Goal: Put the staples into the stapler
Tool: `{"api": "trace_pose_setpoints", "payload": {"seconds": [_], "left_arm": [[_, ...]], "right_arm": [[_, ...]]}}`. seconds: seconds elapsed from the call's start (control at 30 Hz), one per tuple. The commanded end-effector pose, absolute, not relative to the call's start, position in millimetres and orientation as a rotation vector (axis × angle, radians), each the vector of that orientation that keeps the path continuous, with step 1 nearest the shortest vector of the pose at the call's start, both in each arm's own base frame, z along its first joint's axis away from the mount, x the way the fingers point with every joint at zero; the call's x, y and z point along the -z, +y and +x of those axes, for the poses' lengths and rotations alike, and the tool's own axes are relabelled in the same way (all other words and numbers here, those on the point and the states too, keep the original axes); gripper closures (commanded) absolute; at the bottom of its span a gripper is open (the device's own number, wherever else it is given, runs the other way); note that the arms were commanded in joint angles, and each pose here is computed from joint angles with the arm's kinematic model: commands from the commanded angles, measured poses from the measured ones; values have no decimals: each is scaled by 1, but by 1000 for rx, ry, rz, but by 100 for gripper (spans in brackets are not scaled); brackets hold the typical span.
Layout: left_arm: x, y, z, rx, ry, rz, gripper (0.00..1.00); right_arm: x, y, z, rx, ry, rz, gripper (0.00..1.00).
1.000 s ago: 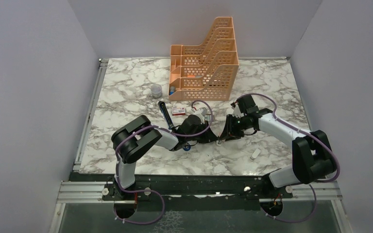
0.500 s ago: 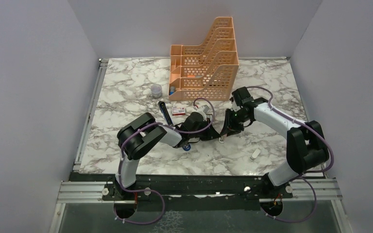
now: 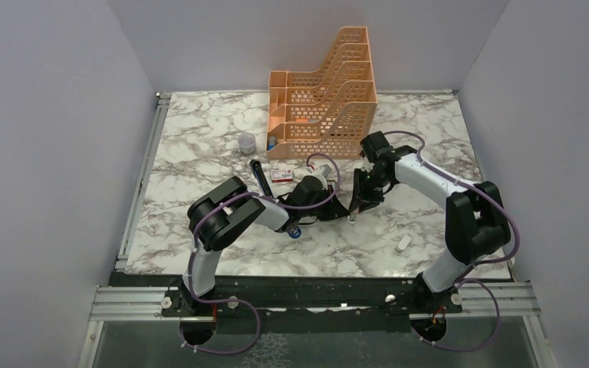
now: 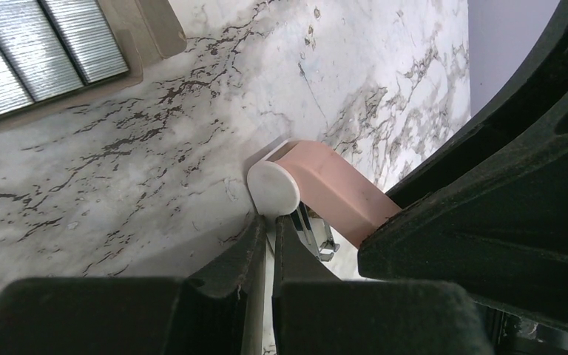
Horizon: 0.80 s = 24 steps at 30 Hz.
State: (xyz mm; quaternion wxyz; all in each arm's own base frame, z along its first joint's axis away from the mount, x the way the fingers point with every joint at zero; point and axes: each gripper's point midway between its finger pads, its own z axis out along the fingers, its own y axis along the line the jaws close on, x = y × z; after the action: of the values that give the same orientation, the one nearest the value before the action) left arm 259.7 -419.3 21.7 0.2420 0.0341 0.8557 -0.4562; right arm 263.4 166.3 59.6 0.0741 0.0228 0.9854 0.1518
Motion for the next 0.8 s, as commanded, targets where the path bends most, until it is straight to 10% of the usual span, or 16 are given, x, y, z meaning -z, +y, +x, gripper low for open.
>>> {"api": "trace_pose_setpoints", "payload": {"seconds": [0.0,0.77], "left_arm": [[77,-365,215,905,2698,102,96],[78,-363,217,884,2702,99,97]], "right_arm": [[-65,168,336,-381,2726,37,72],[-81,164,356,-347,2608,90,67]]}}
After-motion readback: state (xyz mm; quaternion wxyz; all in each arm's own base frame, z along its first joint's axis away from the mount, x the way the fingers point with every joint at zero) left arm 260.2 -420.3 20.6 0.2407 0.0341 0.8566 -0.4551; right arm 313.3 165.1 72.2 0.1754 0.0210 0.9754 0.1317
